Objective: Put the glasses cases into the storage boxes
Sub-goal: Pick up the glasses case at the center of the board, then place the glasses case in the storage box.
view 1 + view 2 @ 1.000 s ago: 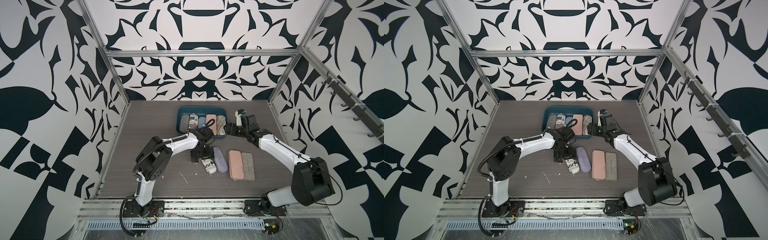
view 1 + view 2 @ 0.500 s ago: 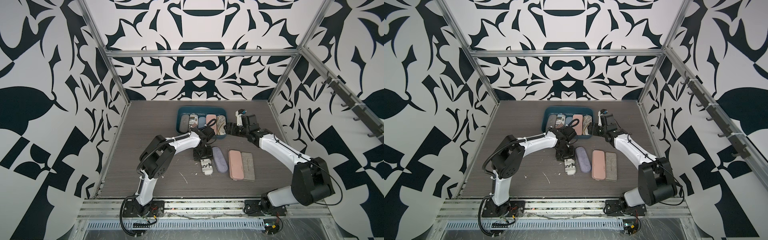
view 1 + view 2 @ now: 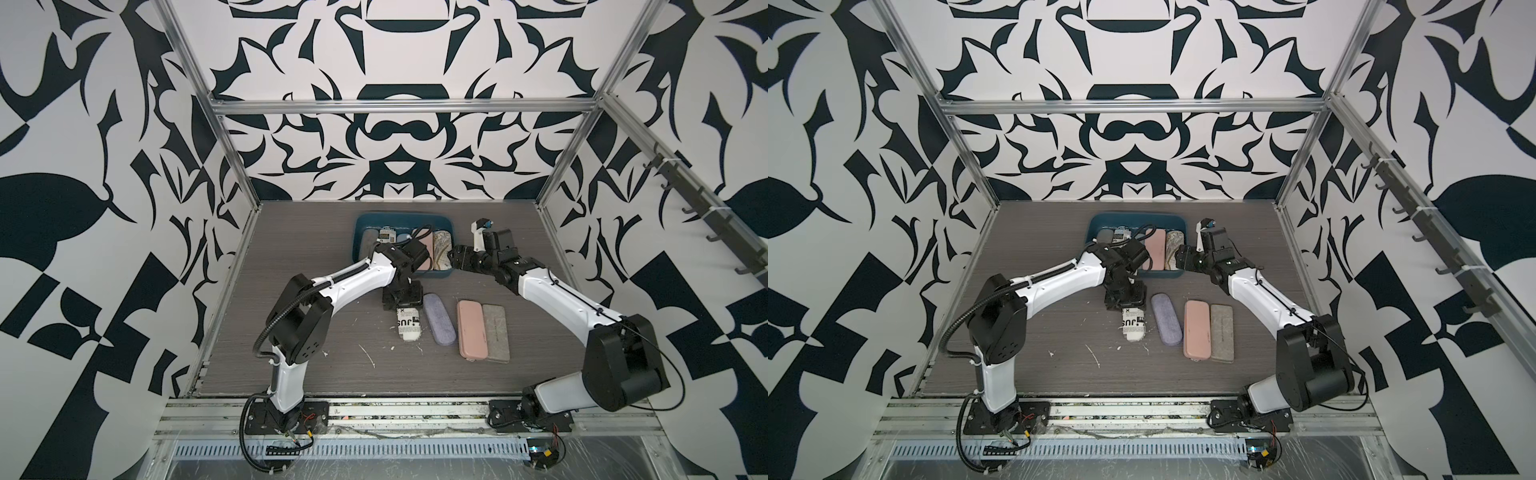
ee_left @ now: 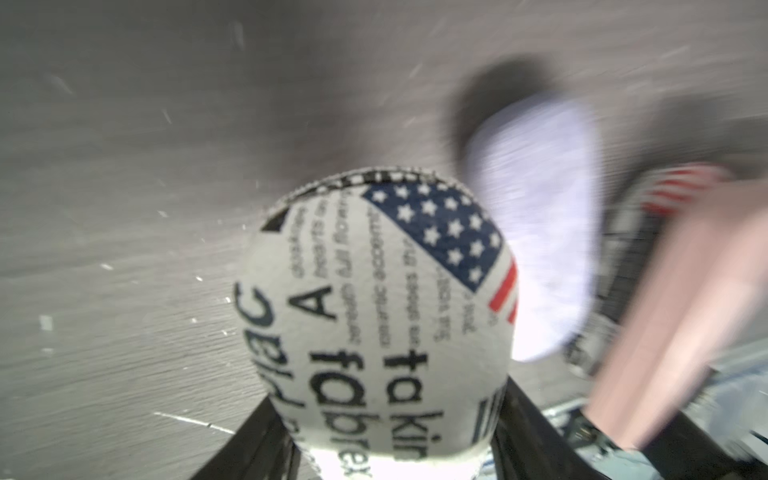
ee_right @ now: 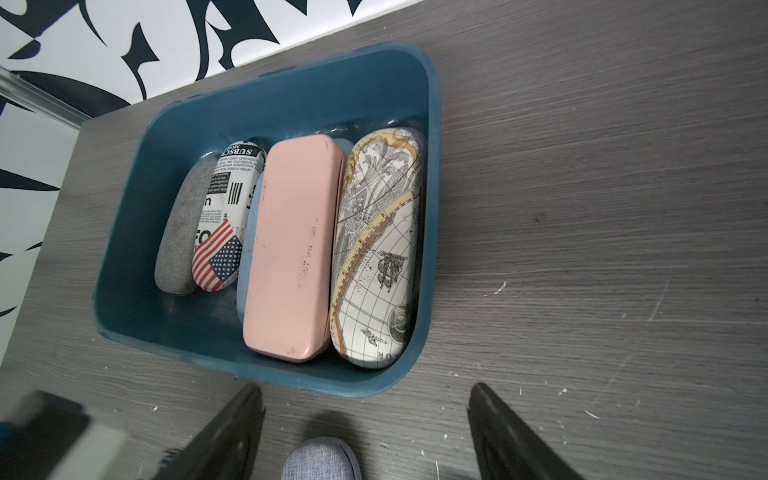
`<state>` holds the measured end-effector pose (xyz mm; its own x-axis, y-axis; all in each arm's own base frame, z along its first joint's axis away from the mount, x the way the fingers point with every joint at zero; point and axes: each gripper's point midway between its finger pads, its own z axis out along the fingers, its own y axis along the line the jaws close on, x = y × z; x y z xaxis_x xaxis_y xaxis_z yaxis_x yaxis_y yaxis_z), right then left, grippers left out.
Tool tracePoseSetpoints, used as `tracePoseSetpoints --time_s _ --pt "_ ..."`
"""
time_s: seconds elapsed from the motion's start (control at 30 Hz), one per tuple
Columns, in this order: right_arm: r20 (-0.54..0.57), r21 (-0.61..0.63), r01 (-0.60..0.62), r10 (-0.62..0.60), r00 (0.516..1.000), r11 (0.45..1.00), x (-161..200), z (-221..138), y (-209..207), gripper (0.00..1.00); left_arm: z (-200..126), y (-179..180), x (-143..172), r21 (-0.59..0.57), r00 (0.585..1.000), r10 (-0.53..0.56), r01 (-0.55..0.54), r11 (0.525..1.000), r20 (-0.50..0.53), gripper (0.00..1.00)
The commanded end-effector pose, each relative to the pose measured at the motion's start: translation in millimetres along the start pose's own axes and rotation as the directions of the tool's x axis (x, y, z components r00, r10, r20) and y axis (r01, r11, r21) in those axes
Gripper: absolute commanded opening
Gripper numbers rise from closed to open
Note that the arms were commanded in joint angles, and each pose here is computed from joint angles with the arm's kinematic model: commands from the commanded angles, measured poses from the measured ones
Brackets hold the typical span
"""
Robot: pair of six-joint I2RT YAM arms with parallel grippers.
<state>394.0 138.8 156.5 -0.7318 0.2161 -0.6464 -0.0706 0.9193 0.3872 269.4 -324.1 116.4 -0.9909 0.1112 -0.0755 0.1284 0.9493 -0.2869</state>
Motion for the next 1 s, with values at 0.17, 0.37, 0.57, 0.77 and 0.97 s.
tracePoseSetpoints --time_s 0.17,0.37,0.57,0.77,0.97 --pt "0.027 -0.006 -0.002 0.003 1.0 1.0 -8.7 -2.7 1.4 0.8 -79.3 31.7 -96.7 0.038 0.979 0.02 -0.028 0.999 0.202 0.63" --pt "0.023 0.0 -0.002 0.002 1.0 1.0 -7.9 -0.7 -0.4 0.8 -70.3 58.2 -164.8 0.075 0.957 -0.004 -0.018 0.997 0.291 0.62" --pt "0.016 0.007 -0.003 0.003 1.0 1.0 -6.2 1.2 -2.6 0.8 -42.8 67.2 -195.4 -0.011 0.958 0.047 -0.045 0.999 0.283 0.64" --pt "0.013 0.01 -0.003 0.003 1.0 1.0 -6.2 2.8 -3.2 0.8 -20.4 71.3 -206.3 -0.025 0.957 0.049 -0.044 0.999 0.285 0.64" --pt "-0.001 0.012 -0.005 0.005 1.0 1.0 -4.5 7.6 -4.6 0.8 -6.4 61.5 -206.7 0.005 0.959 0.066 -0.07 0.998 0.274 0.65"
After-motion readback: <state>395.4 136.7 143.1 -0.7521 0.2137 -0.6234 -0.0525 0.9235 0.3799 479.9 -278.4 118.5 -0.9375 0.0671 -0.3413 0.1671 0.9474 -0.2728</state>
